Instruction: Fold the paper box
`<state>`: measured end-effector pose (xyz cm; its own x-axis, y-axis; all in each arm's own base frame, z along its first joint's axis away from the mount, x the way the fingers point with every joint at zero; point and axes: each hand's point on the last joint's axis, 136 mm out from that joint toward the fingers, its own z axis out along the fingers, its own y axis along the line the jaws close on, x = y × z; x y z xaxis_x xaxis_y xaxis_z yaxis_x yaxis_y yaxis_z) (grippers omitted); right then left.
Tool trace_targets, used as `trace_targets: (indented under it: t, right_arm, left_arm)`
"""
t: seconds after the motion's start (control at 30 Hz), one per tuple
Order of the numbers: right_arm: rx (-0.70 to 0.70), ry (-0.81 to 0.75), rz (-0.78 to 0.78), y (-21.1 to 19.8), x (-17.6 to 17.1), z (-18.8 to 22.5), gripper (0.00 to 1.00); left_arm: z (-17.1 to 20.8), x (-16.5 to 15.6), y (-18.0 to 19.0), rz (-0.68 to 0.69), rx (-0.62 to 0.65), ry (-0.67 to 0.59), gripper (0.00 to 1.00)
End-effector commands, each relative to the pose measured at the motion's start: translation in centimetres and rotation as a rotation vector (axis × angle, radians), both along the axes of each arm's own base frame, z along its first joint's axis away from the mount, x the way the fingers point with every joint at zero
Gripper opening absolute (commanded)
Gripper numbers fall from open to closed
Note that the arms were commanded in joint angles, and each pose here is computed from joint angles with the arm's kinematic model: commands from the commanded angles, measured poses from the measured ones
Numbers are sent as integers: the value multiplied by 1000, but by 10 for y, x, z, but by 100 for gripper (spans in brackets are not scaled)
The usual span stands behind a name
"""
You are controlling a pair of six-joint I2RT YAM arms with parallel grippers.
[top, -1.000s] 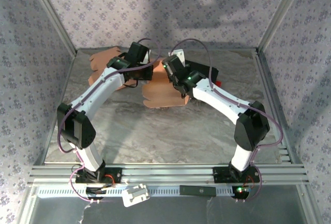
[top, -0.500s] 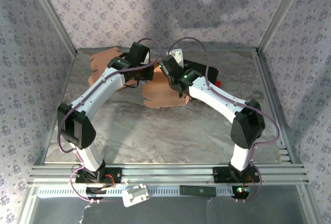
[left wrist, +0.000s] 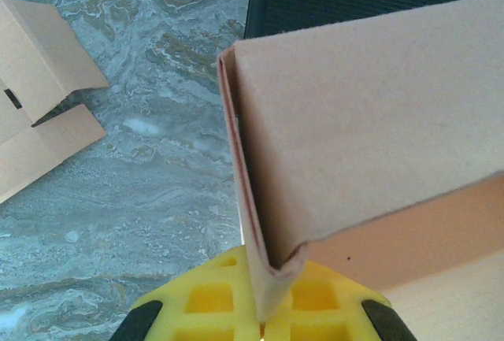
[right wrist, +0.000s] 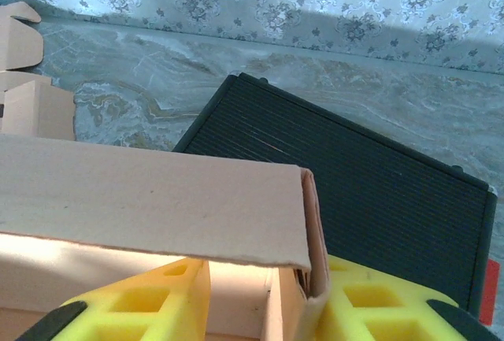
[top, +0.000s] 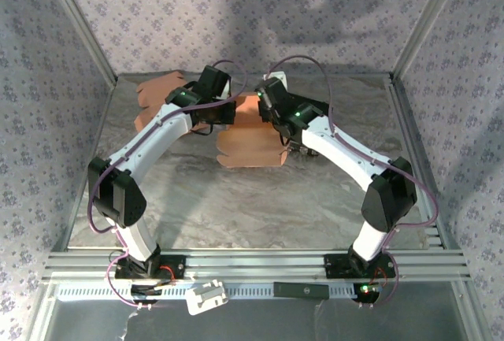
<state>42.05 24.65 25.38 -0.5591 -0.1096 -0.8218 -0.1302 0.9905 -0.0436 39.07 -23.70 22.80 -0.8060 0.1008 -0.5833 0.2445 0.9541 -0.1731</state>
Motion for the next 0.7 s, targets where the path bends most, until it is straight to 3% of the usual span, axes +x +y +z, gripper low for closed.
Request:
trace_targets:
  t: [0.0, 0.17, 0.27, 0.67]
  right_arm:
    - [34, -12, -9, 1, -1, 11, 38]
    - [16, -5, -77, -10, -2, 3, 38]
    - [12, 3, -97, -13, -2, -3, 33]
    - [-27, 15, -211, -26, -5, -14, 5]
  left_arm:
    - [11, 3, -5, 4, -19, -13, 0]
    - [11, 3, -5, 5, -17, -11, 0]
    - [10, 3, -5, 5, -17, -12, 0]
    - [1, 6, -6, 18, -21, -6, 0]
